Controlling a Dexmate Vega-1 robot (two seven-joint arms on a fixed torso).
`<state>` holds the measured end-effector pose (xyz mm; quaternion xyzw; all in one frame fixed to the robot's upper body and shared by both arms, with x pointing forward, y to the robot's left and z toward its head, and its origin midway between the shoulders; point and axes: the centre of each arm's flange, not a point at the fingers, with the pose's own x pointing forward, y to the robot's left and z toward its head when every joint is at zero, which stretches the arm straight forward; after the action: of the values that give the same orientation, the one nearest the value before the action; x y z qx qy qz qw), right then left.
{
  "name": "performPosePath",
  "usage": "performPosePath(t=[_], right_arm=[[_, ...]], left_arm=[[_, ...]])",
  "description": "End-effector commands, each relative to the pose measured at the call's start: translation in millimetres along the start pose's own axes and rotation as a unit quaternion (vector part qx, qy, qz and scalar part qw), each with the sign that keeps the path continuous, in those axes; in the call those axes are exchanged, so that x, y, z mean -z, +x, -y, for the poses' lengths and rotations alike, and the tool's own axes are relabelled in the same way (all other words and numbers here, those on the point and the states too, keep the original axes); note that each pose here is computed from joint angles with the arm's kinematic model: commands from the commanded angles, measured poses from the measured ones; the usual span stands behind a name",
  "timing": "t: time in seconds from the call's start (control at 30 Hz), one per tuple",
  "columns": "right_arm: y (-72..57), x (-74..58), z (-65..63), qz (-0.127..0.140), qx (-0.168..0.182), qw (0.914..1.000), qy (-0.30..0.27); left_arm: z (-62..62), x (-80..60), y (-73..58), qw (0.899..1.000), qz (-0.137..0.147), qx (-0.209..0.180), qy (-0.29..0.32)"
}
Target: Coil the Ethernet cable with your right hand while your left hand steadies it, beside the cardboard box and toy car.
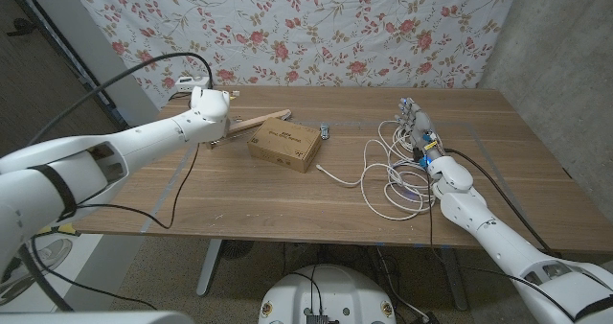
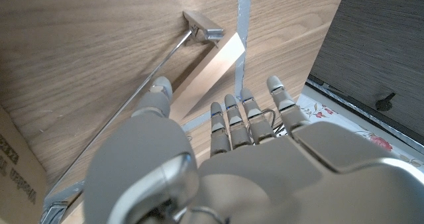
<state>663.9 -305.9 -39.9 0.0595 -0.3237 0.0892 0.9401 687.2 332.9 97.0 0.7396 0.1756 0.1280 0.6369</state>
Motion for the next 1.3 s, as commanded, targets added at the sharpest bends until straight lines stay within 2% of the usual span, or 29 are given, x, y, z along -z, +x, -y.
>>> performPosePath(t=[0.03, 0.47, 0.63, 0.7, 0.73, 0.77, 0.97, 1.13, 1.3], right_arm=[[-0.3, 0.6, 2.9, -0.004, 0.001, 1.0, -0.001], [1.4, -1.6, 5.3, -0.004, 0.006, 0.9999, -0.007], [3.0, -0.5, 5.2, -0.007, 0.007, 0.9999, -0.011], [3.2, 0.0, 5.9, -0.008, 0.01, 0.9998, -0.014], [3.2, 0.0, 5.9, -0.008, 0.01, 0.9998, -0.014], [3.3, 0.2, 6.4, -0.009, 0.011, 0.9998, -0.015], [3.3, -1.2, 8.2, -0.013, 0.017, 0.9993, -0.03], [2.5, -2.1, 9.4, -0.016, 0.021, 0.999, -0.037], [0.8, -2.7, 10.1, -0.018, 0.026, 0.9986, -0.042]], left_arm=[[15.3, -1.9, 9.1, 1.0, 0.02, -0.004, -0.022], [42.3, -10.1, 14.3, 0.996, 0.053, -0.032, -0.059], [54.3, -15.2, 15.7, 0.995, 0.059, -0.04, -0.064], [63.1, -17.7, 16.7, 0.994, 0.062, -0.05, -0.074], [63.1, -17.7, 16.7, 0.994, 0.062, -0.05, -0.075], [70.4, -18.9, 16.9, 0.993, 0.059, -0.063, -0.086], [95.9, -27.2, 18.5, 0.985, 0.062, -0.114, -0.117], [112.1, -31.6, 25.1, 0.975, 0.092, -0.124, -0.16], [124.1, -31.9, 34.9, 0.964, 0.11, -0.108, -0.216]])
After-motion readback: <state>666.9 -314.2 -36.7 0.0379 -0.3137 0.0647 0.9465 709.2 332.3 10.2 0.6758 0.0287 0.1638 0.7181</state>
